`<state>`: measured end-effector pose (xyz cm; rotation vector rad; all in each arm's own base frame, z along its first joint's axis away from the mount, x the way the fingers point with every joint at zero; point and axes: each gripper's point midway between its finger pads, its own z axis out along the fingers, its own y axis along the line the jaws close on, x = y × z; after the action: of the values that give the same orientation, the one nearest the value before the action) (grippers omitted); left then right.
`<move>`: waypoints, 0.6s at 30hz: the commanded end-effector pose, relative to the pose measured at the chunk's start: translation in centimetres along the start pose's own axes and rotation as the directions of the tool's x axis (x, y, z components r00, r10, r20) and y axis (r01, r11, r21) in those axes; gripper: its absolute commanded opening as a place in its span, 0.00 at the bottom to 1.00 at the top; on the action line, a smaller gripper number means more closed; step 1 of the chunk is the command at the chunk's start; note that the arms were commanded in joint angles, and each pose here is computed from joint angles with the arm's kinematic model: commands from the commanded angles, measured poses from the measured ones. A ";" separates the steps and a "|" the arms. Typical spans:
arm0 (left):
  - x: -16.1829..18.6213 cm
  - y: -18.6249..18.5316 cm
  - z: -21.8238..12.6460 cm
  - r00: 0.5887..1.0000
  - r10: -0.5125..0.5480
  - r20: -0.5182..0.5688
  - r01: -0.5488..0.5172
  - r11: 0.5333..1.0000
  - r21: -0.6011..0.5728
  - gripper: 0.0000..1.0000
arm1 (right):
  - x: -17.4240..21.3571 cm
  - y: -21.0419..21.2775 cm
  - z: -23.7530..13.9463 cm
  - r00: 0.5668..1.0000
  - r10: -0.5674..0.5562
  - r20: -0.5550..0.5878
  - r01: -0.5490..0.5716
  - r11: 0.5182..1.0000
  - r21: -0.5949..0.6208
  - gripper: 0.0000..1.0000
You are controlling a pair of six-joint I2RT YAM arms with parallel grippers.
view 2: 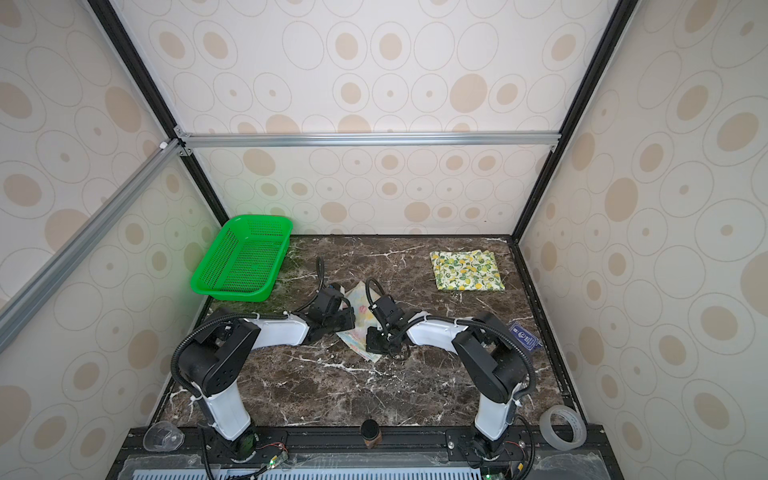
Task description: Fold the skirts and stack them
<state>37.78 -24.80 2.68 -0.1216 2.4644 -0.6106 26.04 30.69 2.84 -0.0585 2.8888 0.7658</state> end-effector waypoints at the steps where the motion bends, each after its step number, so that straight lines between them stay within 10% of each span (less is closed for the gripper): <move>1: -1.1 0.4 1.6 0.999 0.048 0.005 -0.048 0.998 -0.030 0.00 | 0.6 -0.4 1.1 0.999 0.032 -0.032 -0.031 0.999 0.026 0.00; 10: -7.8 -6.2 -2.3 0.977 0.131 0.166 -0.153 0.980 0.126 0.00 | -4.3 4.1 -5.9 0.987 -0.044 0.153 0.054 0.997 -0.063 0.00; 18: -6.1 -5.4 -2.7 0.995 0.053 0.089 -0.063 0.990 0.124 0.00 | -9.6 -1.8 -10.5 0.960 -0.005 0.281 0.010 1.000 -0.016 0.00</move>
<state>41.51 -27.75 12.00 0.0207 2.2607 -0.7249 33.62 26.36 15.09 0.0314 2.5504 0.8310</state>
